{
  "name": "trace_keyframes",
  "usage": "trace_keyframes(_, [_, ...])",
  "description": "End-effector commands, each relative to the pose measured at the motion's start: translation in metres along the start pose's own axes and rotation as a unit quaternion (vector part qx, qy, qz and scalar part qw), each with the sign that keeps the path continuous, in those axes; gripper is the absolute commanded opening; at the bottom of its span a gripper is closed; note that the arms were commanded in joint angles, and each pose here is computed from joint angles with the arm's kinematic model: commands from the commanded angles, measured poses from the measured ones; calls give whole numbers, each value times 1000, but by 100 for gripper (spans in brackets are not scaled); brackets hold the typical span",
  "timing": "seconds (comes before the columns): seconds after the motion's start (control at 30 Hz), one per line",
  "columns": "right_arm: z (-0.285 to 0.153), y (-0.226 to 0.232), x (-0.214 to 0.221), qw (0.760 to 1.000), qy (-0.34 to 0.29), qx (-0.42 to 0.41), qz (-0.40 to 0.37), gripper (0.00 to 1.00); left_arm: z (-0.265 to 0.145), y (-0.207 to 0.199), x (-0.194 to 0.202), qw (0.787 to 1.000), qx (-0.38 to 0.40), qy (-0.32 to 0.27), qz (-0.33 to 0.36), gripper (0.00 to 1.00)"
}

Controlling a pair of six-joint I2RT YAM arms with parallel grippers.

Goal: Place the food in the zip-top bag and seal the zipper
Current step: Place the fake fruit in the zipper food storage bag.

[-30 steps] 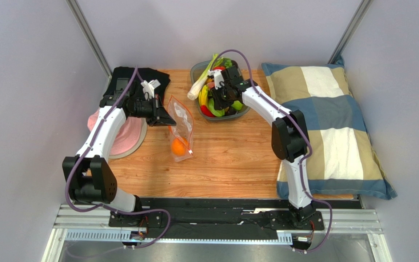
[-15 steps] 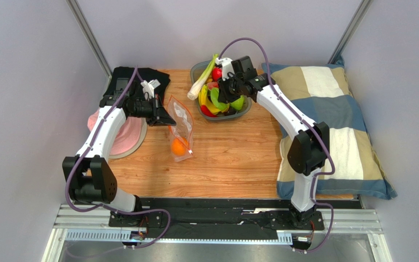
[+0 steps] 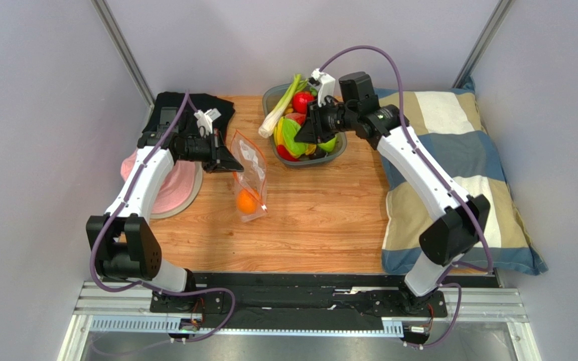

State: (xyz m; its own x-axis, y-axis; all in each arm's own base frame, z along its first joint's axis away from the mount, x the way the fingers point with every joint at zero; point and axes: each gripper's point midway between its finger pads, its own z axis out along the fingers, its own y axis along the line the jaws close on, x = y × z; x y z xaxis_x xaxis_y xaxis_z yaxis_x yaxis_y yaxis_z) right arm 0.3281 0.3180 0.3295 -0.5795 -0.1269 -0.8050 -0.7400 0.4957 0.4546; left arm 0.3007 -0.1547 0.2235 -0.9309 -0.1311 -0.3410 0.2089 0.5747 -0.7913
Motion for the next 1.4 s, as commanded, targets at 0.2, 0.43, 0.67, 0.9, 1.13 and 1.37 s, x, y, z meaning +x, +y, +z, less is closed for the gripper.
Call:
trace_keyframes(0.2, [59,82,10,990,3,-136,43,3,0,-11,-8,1000,27,-13,-4,0])
trace_keyframes(0.43, [95,32,46,997,34,-54,51,2,-5,-20,-2,999,38,-13,-1,0])
trace_keyframes(0.67, [102,10,72,997,72,1,33,17,-5,-21,-1,999,43,-11,-2,0])
trace_keyframes(0.9, [91,26,63,997,83,-11,1,66,-5,-23,-2,999,48,-10,-5,0])
trace_keyframes(1.13, [52,31,12,999,28,-24,-14,85,-4,-21,-6,999,41,-13,-9,0])
trace_keyframes(1.37, [14,-97,-1,993,12,113,-2,88,-3,-20,-11,999,36,-14,-11,0])
